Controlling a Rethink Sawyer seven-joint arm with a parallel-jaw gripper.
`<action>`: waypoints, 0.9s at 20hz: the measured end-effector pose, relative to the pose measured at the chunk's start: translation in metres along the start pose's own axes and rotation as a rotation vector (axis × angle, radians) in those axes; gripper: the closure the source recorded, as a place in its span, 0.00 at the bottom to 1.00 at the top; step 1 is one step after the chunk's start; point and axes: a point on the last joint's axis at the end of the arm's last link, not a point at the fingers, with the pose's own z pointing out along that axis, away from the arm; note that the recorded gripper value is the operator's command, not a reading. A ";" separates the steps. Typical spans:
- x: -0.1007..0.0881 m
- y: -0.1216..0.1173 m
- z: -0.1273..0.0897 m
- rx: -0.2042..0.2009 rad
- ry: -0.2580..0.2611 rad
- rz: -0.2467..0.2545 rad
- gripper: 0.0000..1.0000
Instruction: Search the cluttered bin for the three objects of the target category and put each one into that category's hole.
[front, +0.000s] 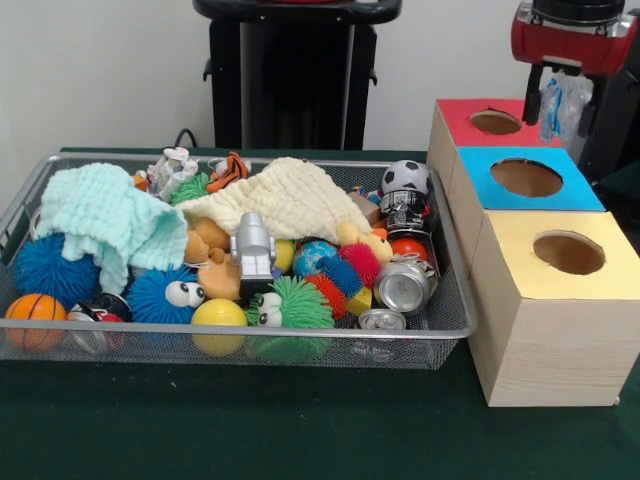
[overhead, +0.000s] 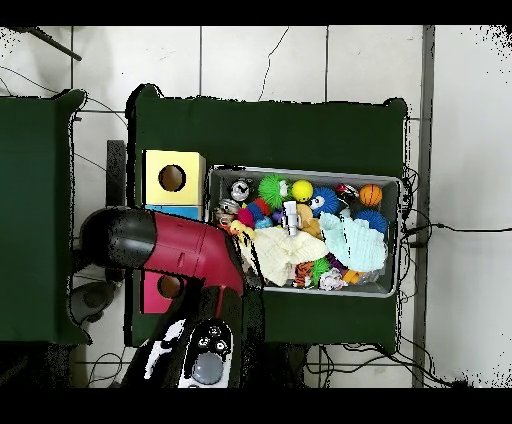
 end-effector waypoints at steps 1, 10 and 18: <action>-0.003 -0.002 -0.001 -0.002 -0.001 0.005 0.00; -0.028 -0.026 -0.002 0.002 -0.004 0.046 0.00; -0.033 -0.041 0.001 0.048 -0.016 0.010 0.00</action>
